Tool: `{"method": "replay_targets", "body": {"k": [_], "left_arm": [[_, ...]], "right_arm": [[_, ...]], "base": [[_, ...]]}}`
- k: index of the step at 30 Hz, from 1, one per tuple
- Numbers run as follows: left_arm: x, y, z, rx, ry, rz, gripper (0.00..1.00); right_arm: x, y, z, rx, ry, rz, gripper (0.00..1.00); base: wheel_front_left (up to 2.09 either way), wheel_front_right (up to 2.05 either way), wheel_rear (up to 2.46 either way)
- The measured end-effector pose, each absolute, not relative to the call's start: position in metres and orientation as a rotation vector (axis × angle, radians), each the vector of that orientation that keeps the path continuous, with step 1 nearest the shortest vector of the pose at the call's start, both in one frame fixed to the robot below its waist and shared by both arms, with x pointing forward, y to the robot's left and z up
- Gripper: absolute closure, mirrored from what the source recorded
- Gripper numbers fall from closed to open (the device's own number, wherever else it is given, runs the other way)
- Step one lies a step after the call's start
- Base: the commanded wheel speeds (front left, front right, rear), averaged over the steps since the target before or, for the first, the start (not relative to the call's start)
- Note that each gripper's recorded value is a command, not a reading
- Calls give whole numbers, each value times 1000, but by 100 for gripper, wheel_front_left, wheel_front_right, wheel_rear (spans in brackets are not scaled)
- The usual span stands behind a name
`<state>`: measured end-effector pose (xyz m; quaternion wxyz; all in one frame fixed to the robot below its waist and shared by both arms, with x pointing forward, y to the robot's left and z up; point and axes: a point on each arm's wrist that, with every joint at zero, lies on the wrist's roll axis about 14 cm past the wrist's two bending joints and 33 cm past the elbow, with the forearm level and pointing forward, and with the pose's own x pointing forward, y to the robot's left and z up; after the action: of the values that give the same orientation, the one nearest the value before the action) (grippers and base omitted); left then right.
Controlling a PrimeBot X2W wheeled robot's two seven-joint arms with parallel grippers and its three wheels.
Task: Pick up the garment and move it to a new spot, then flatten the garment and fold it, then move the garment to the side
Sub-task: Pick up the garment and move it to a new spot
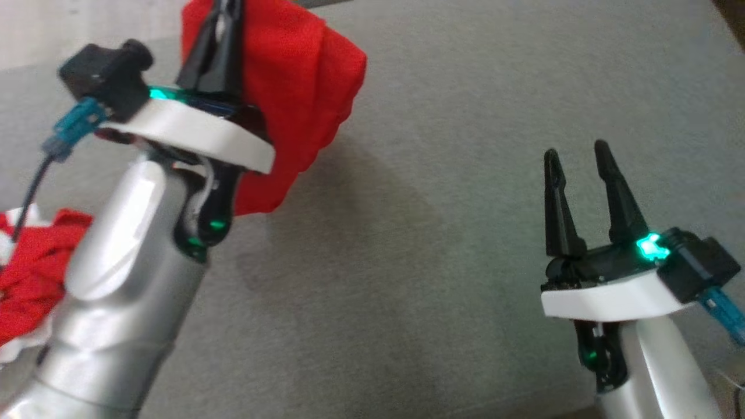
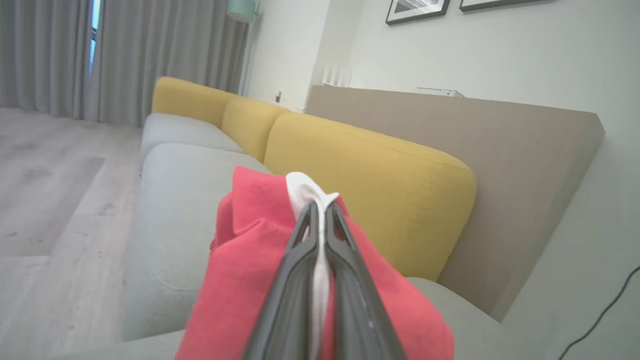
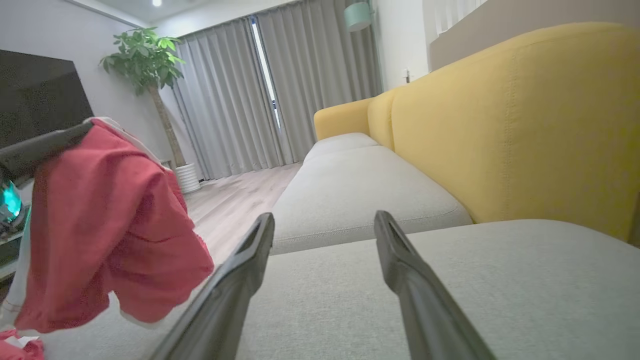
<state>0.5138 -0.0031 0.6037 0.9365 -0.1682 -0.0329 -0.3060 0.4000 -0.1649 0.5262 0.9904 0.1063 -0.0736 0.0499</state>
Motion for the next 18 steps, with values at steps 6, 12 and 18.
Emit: {"method": "replay_targets", "body": {"k": [6,12,18], "left_arm": [[519,-57,584,-414,-18,-714,0],[540,-26,573,-425,-60,-598,0],[537,39,560,-384,-84,-457,0]], "right_arm": [[395,-192,524,202,-142,18,0],[398,-195,519,206,-132,10,0],[406,-181,522,198,-142,53,0]], "base": [[0,0,0],[0,0,0],[0,0,0]]}}
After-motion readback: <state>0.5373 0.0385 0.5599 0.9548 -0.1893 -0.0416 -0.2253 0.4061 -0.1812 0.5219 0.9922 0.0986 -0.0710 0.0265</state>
